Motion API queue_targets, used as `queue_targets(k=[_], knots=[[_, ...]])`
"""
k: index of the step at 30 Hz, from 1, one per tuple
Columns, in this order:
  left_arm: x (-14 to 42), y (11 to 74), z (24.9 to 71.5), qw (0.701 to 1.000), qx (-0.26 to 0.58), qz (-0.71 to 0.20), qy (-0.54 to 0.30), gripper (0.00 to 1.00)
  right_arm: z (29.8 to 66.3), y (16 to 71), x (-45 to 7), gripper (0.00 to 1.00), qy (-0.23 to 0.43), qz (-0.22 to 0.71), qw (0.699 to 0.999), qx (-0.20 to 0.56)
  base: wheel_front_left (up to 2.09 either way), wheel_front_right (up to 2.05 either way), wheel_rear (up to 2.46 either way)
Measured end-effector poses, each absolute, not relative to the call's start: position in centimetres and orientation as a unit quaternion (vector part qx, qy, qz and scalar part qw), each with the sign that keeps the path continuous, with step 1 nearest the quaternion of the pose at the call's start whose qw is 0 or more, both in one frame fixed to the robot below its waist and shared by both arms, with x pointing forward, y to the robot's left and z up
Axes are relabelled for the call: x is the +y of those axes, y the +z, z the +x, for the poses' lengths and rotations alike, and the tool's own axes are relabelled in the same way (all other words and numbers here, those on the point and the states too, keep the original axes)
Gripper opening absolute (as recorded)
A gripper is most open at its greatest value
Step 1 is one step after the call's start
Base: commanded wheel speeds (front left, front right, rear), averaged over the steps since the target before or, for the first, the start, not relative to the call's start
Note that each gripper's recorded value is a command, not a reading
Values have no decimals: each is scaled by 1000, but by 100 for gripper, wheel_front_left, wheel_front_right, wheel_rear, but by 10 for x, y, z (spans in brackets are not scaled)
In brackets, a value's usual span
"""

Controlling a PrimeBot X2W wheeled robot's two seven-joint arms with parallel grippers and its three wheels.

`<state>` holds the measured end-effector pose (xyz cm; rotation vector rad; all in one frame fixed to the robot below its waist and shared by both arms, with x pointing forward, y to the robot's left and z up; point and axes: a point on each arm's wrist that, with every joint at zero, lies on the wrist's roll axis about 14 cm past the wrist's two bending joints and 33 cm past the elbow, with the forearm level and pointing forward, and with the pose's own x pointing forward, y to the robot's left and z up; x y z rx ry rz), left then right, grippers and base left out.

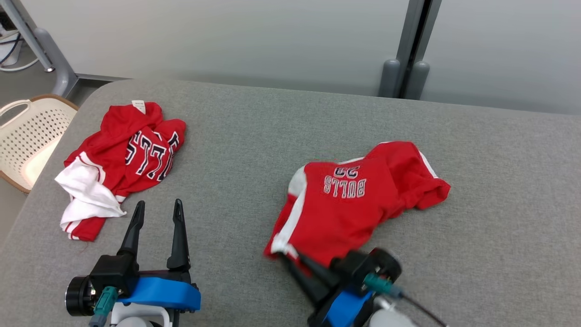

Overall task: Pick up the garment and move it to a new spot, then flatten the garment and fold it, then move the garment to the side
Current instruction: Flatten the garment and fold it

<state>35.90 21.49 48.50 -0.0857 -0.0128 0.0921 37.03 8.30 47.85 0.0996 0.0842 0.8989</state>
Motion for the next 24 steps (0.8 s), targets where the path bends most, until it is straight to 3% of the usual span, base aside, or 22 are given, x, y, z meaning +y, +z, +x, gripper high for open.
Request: queue_targets(k=[3,4,5,6,11,16,24], knots=[[217,484,357,998,-5,-46,51,100,339,465,102,0,475,53,876,68,0,0,0],[218,484,356,998,-5,-46,51,100,331,460,106,5,485,55,870,77,0,0,0],[218,484,356,998,-4,-46,52,100,325,455,108,45,492,53,865,86,0,0,0],[218,484,356,998,-4,-46,53,100,318,451,110,100,499,50,860,94,0,0,0],[215,482,358,998,-2,-49,49,100,311,448,110,100,502,55,857,102,0,0,0],[207,484,363,998,-5,-52,38,100,336,472,94,100,464,60,882,58,0,0,0],[196,486,369,998,-9,-52,23,100,387,496,14,100,322,61,945,1,0,0,0]])
